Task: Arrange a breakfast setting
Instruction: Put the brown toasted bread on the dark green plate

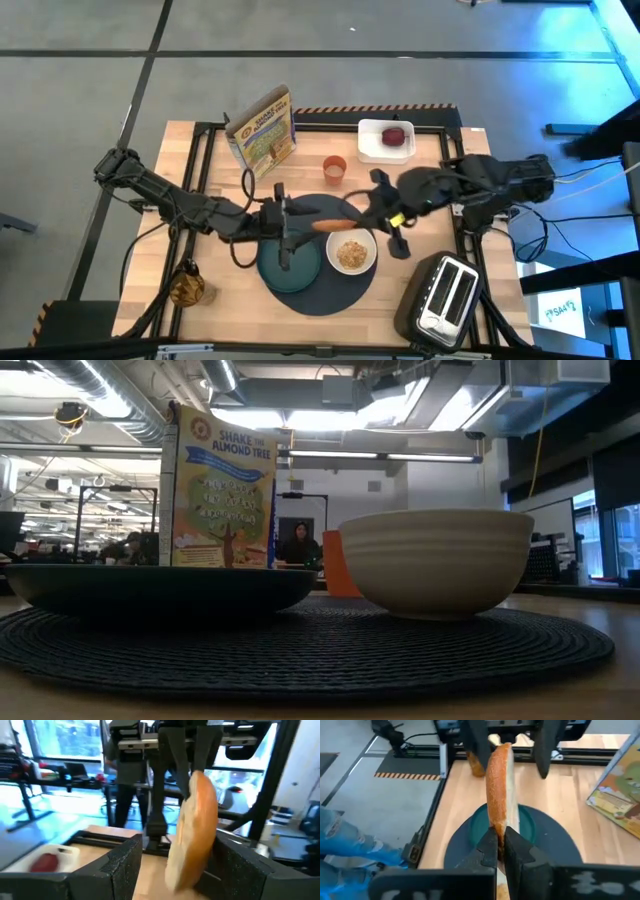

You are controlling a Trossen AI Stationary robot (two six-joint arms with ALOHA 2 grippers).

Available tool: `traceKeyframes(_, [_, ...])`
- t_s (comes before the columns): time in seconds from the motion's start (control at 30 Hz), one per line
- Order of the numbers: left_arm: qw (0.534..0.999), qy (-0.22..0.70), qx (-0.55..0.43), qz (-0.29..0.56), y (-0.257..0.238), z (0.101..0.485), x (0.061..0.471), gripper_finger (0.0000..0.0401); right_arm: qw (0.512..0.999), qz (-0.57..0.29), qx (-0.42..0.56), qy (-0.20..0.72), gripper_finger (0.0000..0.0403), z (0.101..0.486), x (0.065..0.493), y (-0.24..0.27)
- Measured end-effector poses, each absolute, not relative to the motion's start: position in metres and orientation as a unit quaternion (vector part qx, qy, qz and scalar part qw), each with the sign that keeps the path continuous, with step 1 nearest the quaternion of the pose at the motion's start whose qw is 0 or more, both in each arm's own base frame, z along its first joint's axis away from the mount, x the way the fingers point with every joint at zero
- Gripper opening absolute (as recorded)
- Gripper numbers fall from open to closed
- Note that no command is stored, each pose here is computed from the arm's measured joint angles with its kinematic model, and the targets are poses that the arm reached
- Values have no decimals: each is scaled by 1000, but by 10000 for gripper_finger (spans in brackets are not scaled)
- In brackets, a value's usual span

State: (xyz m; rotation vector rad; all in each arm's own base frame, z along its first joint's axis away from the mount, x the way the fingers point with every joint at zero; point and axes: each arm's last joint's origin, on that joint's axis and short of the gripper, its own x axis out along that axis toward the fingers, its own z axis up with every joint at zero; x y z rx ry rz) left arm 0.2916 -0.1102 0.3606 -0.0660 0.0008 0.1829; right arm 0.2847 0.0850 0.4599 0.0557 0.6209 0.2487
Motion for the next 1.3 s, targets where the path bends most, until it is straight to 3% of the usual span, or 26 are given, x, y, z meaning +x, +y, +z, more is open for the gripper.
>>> traceKeyframes(0.17, [997,14,-2,75,-111,358,292,187,944,122,30,305,1,457,293,75])
traceKeyframes(0.4, [995,47,59,72,-110,355,287,42,944,117,39,306,7,457,295,65])
traceKeyframes(0.47, [993,64,74,71,-109,354,285,19,941,118,42,314,22,455,296,63])
traceKeyframes(0.67, [979,162,104,73,-106,334,279,21,940,99,37,325,93,451,299,60])
traceKeyframes(0.87, [921,357,130,87,-104,296,254,18,935,22,35,353,151,446,297,47])
traceKeyframes(1.1, [832,521,187,43,-111,261,234,28,914,-24,54,401,165,424,300,33])
traceKeyframes(1.3, [798,559,220,-39,-128,235,246,30,903,-30,70,423,166,401,308,30])
